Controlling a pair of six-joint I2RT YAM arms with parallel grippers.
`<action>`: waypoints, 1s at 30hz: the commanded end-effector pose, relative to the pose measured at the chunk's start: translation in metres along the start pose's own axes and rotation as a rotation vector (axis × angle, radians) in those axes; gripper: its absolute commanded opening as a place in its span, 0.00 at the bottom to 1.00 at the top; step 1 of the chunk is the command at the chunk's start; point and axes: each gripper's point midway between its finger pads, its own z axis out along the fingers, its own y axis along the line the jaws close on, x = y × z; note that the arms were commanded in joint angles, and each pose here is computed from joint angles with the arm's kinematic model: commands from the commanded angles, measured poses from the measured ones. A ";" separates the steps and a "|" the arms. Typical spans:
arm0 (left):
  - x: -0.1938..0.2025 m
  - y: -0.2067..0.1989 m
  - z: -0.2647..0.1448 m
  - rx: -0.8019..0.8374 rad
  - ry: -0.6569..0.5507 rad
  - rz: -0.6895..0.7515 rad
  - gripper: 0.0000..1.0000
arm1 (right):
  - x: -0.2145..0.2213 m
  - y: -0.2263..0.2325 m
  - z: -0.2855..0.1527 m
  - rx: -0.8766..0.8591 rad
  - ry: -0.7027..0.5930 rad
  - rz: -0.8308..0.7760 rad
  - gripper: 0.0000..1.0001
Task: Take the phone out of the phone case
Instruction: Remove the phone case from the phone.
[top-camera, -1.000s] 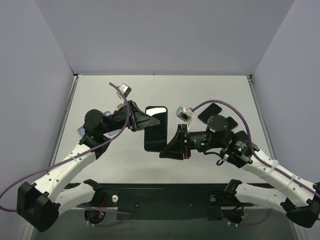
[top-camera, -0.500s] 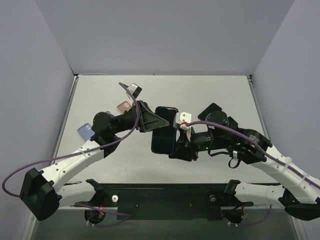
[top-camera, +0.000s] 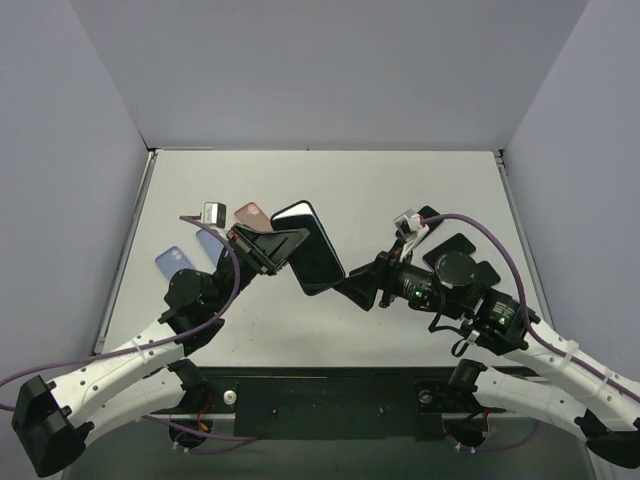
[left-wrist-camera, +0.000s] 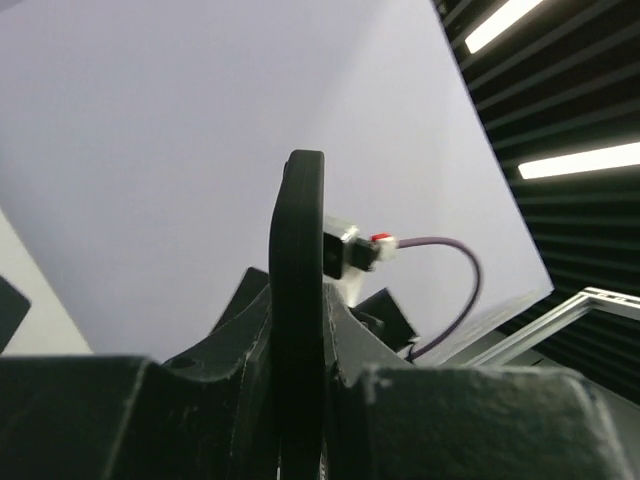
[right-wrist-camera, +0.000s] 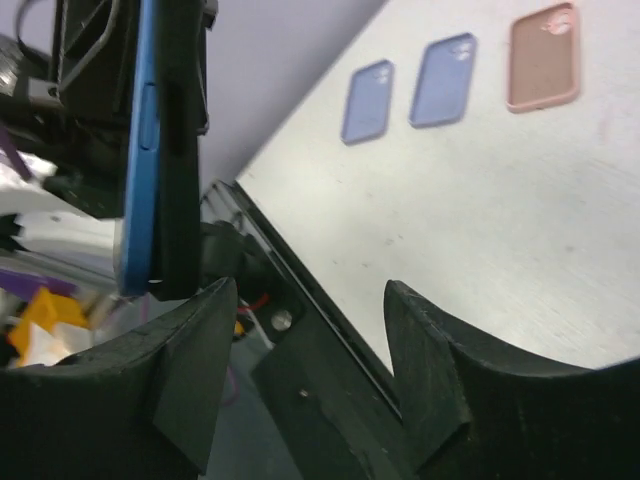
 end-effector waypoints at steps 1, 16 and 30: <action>-0.037 -0.055 -0.010 0.216 -0.223 -0.049 0.00 | -0.063 0.063 -0.012 -0.333 -0.281 0.236 0.57; -0.048 -0.075 -0.002 0.284 -0.335 -0.095 0.00 | -0.054 0.041 -0.020 -0.259 -0.368 0.300 0.55; -0.039 -0.066 -0.004 0.208 -0.280 -0.070 0.00 | -0.092 0.082 -0.045 -0.327 -0.259 0.313 0.34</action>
